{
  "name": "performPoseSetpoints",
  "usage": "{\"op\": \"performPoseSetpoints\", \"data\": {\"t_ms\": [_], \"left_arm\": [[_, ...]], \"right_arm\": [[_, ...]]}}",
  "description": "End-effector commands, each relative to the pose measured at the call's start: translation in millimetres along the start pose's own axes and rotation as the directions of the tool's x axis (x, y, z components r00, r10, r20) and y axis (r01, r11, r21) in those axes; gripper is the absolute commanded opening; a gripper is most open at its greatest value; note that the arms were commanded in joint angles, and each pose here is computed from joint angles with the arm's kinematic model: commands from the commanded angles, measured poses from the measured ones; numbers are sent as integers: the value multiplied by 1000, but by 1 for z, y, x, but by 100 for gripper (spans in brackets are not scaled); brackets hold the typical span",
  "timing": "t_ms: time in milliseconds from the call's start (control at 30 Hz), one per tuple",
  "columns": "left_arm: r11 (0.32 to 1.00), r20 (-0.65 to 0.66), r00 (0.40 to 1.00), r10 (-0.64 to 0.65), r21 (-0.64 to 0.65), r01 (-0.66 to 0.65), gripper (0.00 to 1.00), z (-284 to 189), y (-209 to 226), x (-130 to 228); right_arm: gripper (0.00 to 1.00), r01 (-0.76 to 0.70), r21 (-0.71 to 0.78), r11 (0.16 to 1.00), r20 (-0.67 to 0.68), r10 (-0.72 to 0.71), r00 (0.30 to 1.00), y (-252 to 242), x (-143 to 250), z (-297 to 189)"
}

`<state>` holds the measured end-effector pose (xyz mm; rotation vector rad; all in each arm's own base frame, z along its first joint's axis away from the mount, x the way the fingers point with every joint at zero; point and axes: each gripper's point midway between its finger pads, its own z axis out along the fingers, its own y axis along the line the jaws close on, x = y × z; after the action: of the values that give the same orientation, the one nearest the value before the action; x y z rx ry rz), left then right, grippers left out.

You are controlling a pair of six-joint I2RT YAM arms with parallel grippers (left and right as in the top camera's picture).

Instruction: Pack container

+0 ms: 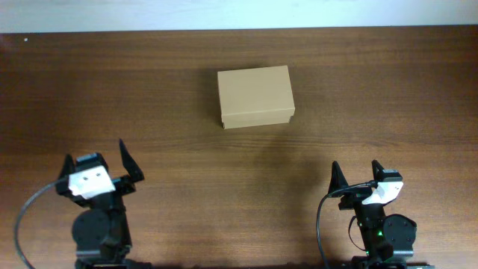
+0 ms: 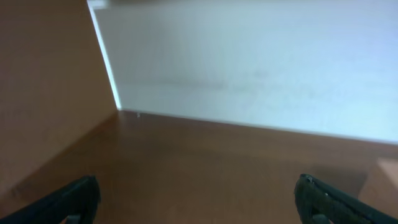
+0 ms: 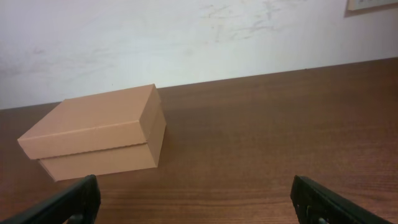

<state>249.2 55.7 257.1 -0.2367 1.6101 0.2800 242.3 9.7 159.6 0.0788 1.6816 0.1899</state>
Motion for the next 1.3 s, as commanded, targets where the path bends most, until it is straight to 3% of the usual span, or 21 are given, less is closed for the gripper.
{"op": "performPoseSetpoints", "data": {"t_ms": [0,300,667,1267], "left_arm": [[1000,14,1000,3,-3,-3,100,-6,2,19],[1000,110,994,-29,-5,30,100,-19,6,36],[1000,0,1000,8,-1,-8,100,-8,0,92],[1000,4,1000,7,-1,-7,100,-7,0,93]], "right_arm": [[99,-8,18,1000,7,7,1000,-4,2,0],[99,-8,18,1000,7,8,1000,-4,2,0],[99,-8,18,1000,7,8,1000,-4,2,0],[99,-8,18,1000,7,7,1000,-4,2,0]]}}
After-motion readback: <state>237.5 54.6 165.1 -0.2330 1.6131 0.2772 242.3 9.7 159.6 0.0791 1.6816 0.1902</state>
